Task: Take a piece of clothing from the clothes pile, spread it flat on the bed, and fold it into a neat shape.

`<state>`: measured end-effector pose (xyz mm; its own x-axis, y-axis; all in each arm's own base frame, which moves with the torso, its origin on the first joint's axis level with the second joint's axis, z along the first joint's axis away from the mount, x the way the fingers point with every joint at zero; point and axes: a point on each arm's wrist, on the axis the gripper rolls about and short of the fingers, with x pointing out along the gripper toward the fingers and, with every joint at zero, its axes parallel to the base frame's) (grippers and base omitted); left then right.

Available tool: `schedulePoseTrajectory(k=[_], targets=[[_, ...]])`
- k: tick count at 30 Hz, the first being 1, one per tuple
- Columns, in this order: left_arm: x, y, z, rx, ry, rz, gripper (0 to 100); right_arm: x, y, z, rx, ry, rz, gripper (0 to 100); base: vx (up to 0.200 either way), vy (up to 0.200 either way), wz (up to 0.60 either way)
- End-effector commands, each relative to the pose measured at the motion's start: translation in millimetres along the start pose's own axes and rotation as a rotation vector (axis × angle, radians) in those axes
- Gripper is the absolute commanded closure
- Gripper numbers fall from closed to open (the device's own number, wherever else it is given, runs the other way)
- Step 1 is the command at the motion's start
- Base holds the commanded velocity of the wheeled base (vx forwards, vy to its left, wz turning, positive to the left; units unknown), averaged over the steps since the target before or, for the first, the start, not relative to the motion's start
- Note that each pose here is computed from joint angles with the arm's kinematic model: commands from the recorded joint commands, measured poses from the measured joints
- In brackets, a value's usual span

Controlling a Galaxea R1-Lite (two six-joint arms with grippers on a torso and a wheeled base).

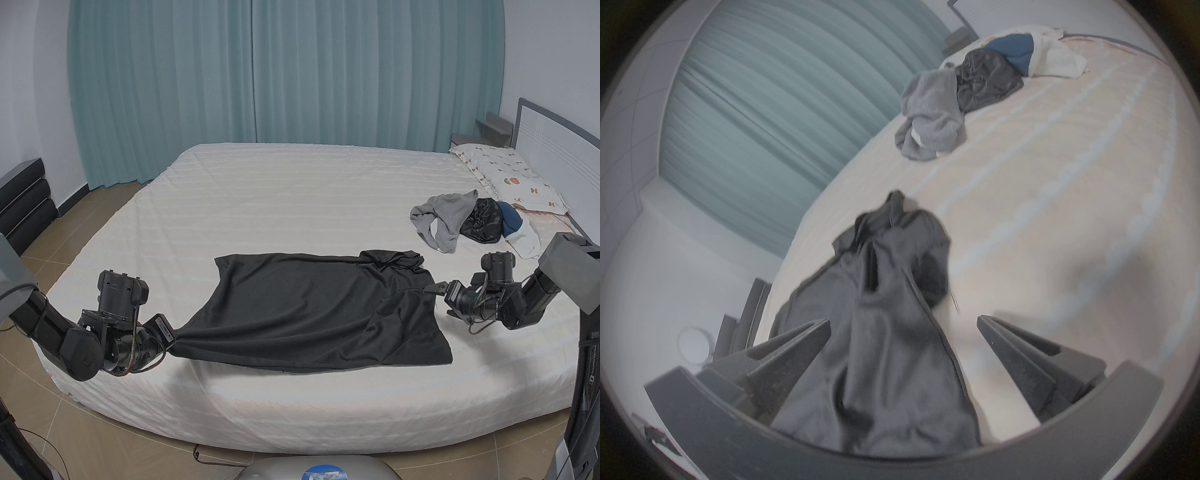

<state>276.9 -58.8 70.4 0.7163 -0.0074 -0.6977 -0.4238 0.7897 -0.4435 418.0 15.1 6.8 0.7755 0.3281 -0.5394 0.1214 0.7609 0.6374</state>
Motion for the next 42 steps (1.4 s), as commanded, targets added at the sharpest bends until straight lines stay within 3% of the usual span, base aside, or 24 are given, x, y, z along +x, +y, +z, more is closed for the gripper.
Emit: schedulePoseTrajectory(k=[1, 11, 12, 22, 33, 36, 42], targets=[[-1.4, -0.2, 0.6, -0.001, -0.002, -0.002, 100, -37.7, -10.2, -18.9, -0.077, 0.093, 0.018, 0, 0.0, 0.0, 0.0], [0.7, 0.3, -2.2, 0.004, 0.01, 0.003, 100, -34.3, -21.1, -52.3, -0.125, 0.215, 0.002, 0, 0.0, 0.0, 0.0], [0.7, 0.0, -1.9, 0.004, 0.009, 0.002, 100, -34.3, -21.9, -53.5, -0.125, 0.221, 0.001, 100, 0.0, 0.0, 0.0], [2.2, 1.2, -3.5, 0.007, 0.017, 0.009, 100, -45.2, -23.3, -58.4, -0.122, 0.238, -0.016, 100, 0.0, 0.0, 0.0], [-2.2, 6.6, -2.7, 0.054, 0.012, 0.022, 100, -121.5, -16.4, -55.1, -0.093, 0.188, -0.001, 100, 0.0, 0.0, 0.0], [-2.3, 7.1, -3.1, 0.056, 0.013, 0.025, 100, -154.4, -8.6, -66.4, -0.1, 0.185, 0.023, 100, 0.0, 0.0, 0.0], [-3.3, 13.5, -9.1, 0.115, 0.062, 0.067, 100, -176.1, -6.5, -78.7, -0.097, 0.189, 0.016, 100, 0.0, 0.0, 0.0]])
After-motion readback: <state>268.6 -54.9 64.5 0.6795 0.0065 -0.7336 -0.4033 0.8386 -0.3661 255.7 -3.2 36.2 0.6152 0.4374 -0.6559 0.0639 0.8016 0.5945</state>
